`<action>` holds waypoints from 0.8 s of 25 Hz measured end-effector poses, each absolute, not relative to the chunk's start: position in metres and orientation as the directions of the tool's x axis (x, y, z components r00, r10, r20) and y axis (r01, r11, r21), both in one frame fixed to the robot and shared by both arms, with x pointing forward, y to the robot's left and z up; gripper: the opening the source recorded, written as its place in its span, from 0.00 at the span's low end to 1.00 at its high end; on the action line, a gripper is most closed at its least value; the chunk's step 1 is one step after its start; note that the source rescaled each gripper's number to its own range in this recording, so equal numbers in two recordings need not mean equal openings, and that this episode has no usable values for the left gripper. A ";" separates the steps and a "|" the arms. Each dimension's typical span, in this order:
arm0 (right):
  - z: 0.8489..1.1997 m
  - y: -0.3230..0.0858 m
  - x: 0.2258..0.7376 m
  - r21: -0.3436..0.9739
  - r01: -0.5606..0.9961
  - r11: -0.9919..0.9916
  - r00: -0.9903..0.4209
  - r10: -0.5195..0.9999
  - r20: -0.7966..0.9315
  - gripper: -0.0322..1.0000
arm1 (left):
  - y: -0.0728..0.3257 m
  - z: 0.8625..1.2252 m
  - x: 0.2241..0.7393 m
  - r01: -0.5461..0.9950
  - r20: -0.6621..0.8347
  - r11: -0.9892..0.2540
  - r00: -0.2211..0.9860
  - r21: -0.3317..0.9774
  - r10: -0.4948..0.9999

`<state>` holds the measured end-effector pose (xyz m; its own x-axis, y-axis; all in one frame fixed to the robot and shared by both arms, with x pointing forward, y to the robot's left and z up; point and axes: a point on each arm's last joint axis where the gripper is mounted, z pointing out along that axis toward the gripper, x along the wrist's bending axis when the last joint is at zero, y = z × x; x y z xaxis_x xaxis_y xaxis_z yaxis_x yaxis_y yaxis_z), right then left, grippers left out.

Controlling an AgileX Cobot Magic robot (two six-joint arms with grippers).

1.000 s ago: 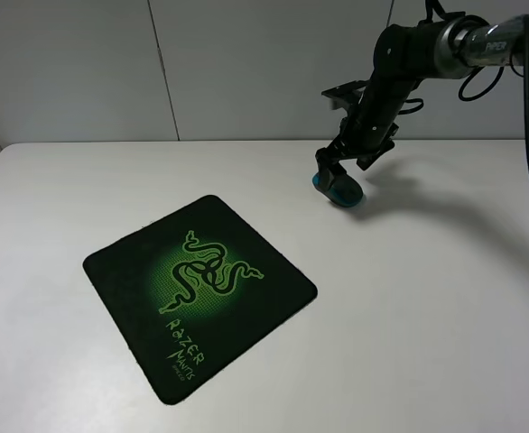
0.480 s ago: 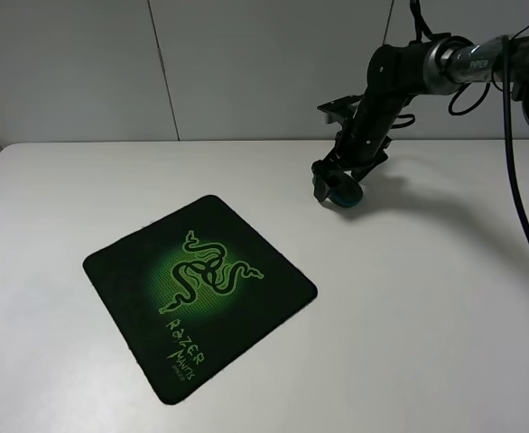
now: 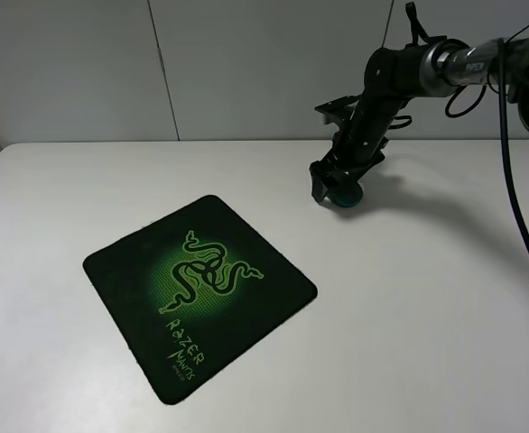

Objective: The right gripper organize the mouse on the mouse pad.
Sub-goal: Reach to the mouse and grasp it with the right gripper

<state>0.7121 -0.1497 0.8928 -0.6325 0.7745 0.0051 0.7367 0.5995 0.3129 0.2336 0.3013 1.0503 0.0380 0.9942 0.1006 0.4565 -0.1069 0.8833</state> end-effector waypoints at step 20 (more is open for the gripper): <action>0.891 -0.149 0.712 0.295 0.707 0.643 -0.659 0.750 -0.056 0.80 | 0.301 1.050 0.234 0.457 0.101 -0.107 0.038 0.883 0.994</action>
<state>0.7123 -0.1486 0.8909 -0.6590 0.7501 -0.0557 0.7070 0.6430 0.2946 0.2336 0.3013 1.0503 0.0380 0.9942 0.1006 0.4565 -0.1069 0.8833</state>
